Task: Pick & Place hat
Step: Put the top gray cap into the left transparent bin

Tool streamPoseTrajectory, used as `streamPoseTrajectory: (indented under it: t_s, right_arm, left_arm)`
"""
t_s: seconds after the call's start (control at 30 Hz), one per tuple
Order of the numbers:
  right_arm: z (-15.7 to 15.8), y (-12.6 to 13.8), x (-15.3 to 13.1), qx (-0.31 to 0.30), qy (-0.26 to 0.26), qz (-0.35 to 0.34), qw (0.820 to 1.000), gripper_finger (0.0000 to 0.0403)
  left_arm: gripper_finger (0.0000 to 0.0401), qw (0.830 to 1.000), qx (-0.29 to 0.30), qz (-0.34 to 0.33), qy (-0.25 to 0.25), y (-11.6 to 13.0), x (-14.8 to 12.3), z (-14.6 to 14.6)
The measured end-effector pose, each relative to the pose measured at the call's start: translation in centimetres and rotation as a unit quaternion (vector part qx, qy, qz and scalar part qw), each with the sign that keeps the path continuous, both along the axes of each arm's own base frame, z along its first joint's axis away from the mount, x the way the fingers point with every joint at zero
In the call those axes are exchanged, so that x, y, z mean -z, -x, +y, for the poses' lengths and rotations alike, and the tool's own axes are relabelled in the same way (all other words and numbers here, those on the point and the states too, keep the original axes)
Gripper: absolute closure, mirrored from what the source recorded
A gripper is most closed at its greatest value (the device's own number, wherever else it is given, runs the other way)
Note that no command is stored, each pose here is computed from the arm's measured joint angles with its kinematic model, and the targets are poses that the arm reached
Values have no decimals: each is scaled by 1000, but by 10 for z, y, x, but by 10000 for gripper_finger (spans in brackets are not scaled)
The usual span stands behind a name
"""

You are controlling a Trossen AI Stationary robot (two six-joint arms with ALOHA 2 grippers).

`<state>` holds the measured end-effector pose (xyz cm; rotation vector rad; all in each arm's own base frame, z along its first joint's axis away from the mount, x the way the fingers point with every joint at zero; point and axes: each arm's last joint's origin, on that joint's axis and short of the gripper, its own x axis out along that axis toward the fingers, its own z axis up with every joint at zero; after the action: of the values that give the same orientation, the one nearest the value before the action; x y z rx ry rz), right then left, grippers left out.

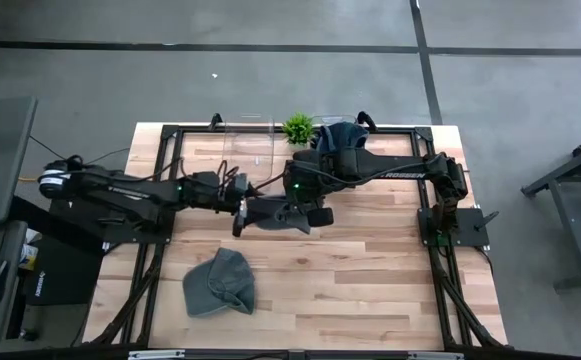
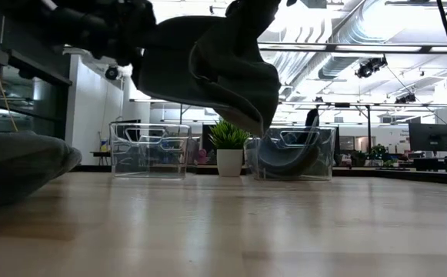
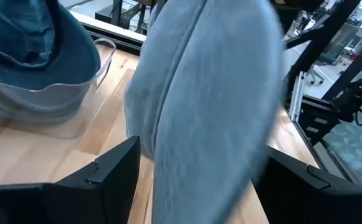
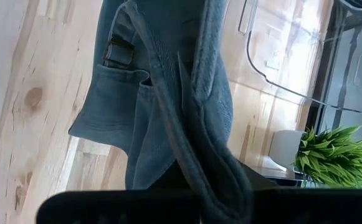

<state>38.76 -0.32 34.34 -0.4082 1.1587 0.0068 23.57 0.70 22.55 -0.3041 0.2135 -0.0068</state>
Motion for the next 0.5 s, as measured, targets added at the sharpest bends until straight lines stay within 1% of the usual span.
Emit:
streamPoseTrajectory:
  t_s: [0.1, 0.2, 0.37, 0.5]
  right_arm:
    - [0, 0, 0, 0, 0, 0, 1000, 403]
    - [0, 0, 0, 0, 0, 0, 1000, 403]
    - [0, 0, 0, 0, 0, -2, 1000, 403]
    - [0, 0, 0, 0, 0, -2, 1000, 403]
  left_arm:
    - [137, 1000, -2, 2, 1, -5, -2, 0]
    - [155, 1000, -2, -1, 1, -6, -4, 0]
    - [208, 1000, -3, 3, 2, -6, -3, 0]
    - [266, 1000, -4, 4, 9, -6, -3, 0]
